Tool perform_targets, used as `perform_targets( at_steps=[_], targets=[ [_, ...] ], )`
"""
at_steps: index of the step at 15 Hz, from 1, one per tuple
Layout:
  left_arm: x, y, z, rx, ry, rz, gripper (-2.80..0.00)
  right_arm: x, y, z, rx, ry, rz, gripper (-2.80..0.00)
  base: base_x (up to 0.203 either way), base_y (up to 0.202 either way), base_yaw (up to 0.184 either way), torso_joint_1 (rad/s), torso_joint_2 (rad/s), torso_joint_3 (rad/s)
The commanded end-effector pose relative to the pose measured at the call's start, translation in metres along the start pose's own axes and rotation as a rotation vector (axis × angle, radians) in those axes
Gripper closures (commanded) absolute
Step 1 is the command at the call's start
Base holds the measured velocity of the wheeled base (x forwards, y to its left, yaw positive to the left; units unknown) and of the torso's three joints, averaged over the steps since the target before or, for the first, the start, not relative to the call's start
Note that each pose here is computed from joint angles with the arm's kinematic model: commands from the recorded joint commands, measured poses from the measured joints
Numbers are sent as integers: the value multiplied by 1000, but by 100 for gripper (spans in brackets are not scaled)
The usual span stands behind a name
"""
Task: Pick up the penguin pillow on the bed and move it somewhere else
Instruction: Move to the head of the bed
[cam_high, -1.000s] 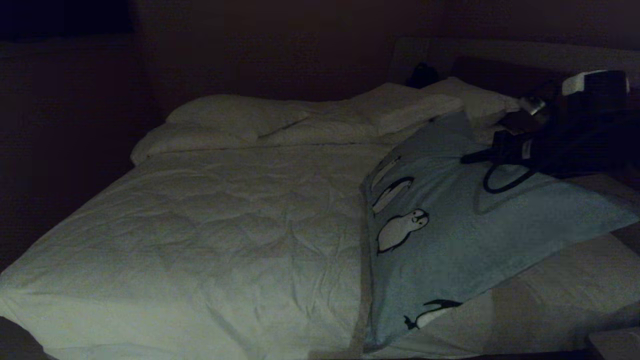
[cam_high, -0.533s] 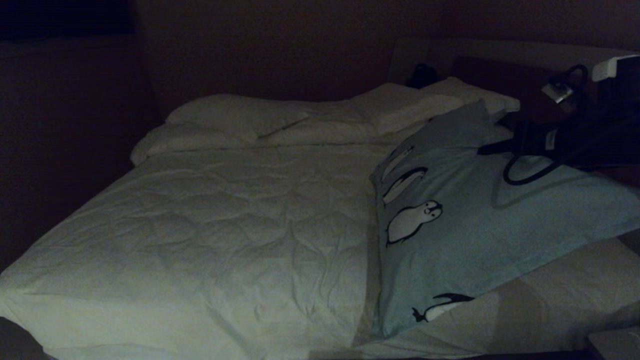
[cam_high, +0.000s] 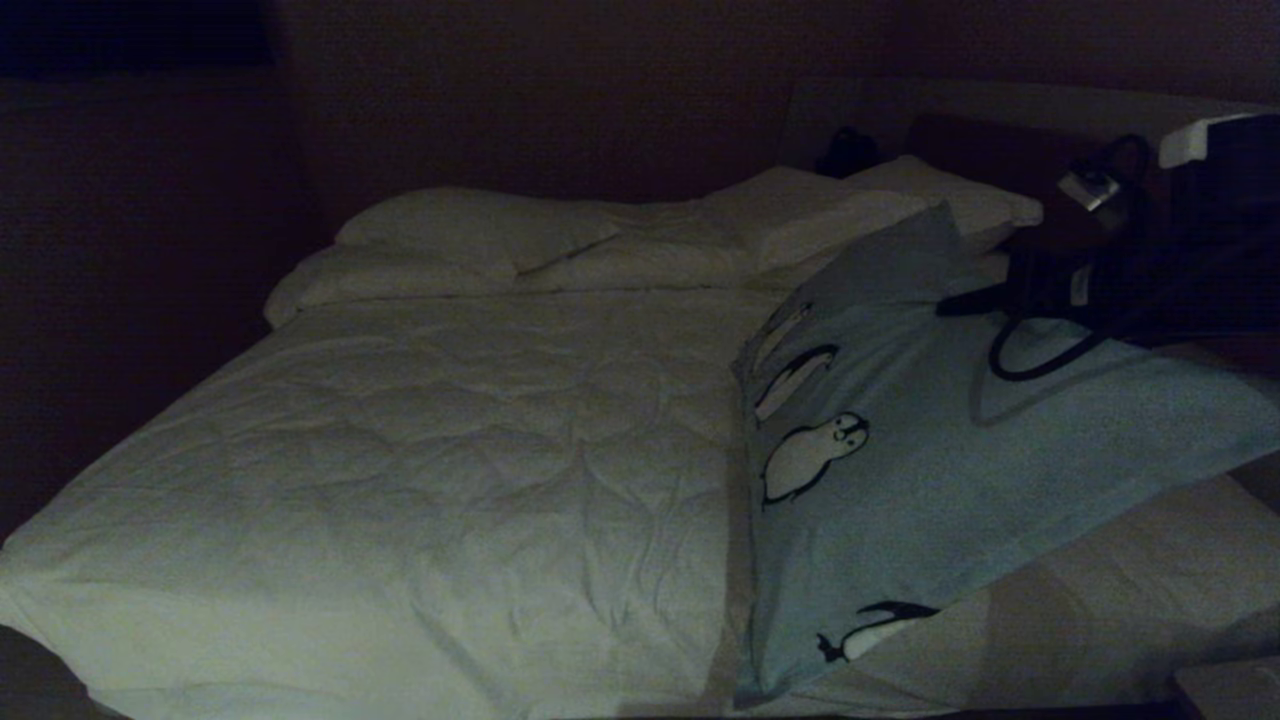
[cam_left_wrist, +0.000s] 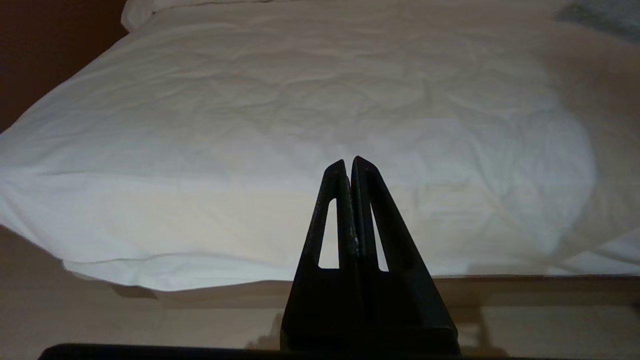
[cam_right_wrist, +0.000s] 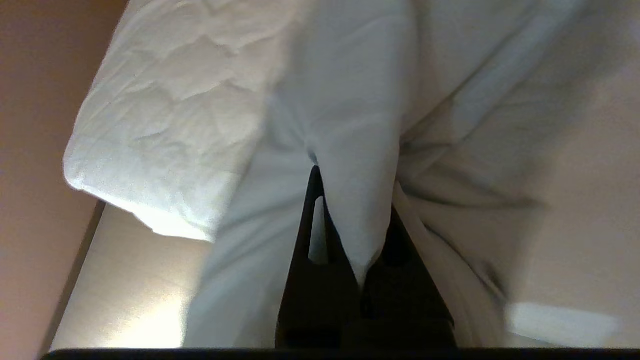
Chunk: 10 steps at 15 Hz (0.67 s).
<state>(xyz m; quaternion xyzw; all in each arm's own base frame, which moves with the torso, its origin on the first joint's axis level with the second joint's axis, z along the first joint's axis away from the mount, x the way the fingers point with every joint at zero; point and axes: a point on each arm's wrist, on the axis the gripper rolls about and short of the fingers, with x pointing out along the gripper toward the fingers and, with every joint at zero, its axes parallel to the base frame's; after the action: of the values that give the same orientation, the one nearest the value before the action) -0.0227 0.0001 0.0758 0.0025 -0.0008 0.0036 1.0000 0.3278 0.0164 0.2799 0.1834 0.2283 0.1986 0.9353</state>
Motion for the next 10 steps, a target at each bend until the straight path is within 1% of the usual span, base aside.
perform_targets(
  at_steps=[1,6,10],
  targets=[
    [0,0,0,0,0,0,0,3,-3,-2,6,9,-4,0,0,-181,9,2,2,6],
    [0,0,0,0,0,0,0,1,-3,-1,-9,7,-7,0,0,-195,0,4,2,2],
    [0,0,0,1,0,0,0,-2,-6,-1,-3,4,-14,0,0,-195,-1,1,1,1]
  ],
)
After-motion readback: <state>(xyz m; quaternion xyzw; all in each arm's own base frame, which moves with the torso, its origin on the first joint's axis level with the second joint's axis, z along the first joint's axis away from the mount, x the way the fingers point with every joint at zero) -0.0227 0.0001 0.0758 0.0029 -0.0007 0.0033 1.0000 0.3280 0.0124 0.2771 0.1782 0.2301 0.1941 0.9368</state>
